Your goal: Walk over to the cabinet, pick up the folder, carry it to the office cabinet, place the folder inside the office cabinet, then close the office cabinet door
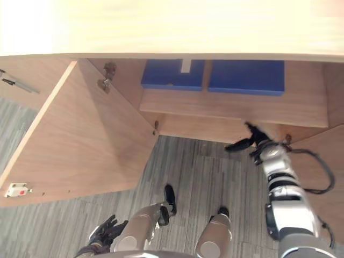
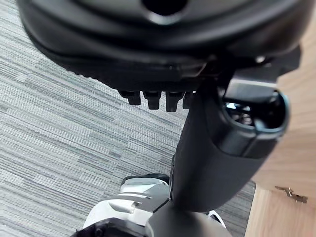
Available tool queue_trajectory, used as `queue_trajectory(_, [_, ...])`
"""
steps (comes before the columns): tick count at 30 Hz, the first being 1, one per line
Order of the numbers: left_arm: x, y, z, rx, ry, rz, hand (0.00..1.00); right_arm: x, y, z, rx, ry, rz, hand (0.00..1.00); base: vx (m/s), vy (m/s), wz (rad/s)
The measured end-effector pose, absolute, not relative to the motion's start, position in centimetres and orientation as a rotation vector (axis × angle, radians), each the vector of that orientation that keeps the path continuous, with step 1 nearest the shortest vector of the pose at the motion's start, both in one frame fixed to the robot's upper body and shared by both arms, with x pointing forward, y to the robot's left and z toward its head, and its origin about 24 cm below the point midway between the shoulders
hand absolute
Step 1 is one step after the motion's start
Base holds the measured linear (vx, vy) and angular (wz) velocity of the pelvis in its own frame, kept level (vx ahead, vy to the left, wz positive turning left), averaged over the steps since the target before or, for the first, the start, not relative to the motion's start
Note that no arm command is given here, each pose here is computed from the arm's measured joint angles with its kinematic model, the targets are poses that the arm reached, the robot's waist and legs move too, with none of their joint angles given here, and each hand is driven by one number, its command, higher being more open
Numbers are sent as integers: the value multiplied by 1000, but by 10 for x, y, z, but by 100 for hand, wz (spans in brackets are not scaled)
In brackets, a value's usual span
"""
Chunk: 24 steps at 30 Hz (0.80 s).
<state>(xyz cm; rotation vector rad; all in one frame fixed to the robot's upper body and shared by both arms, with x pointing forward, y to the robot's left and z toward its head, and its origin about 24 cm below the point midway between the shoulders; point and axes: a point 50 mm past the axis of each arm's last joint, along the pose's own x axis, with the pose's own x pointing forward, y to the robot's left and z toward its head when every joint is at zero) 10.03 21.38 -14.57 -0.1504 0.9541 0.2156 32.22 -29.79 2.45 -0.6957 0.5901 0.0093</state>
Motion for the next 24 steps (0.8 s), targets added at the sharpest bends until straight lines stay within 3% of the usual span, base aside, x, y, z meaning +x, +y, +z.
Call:
queue_trajectory(5, [97, 219, -148, -134, 976, 239, 100, 293, -261, -31, -608, 700, 133, 100, -5, -46, -22])
queue_trajectory(9, [98, 226, -150, -73, 1009, 270, 100, 268, -246, -52, -456, 672, 80, 100, -49, 16, -39])
queue_trajectory(14, [68, 248, -156, 105, 1156, 288, 100, 194, -209, -106, 2, 757, -71, 100, -42, 70, -88])
queue_trajectory(19, [55, 260, -157, 213, 1244, 279, 100, 127, -195, -138, 259, 897, -316, 100, 19, 47, -111])
queue_trajectory(21, [61, 260, -156, 175, 1222, 333, 100, 95, -198, -146, 327, 956, -468, 100, 38, -21, -128])
queue_trajectory(24, [86, 249, -154, 85, 1135, 383, 100, 78, -198, -147, 328, 973, -550, 100, 13, -130, -126])
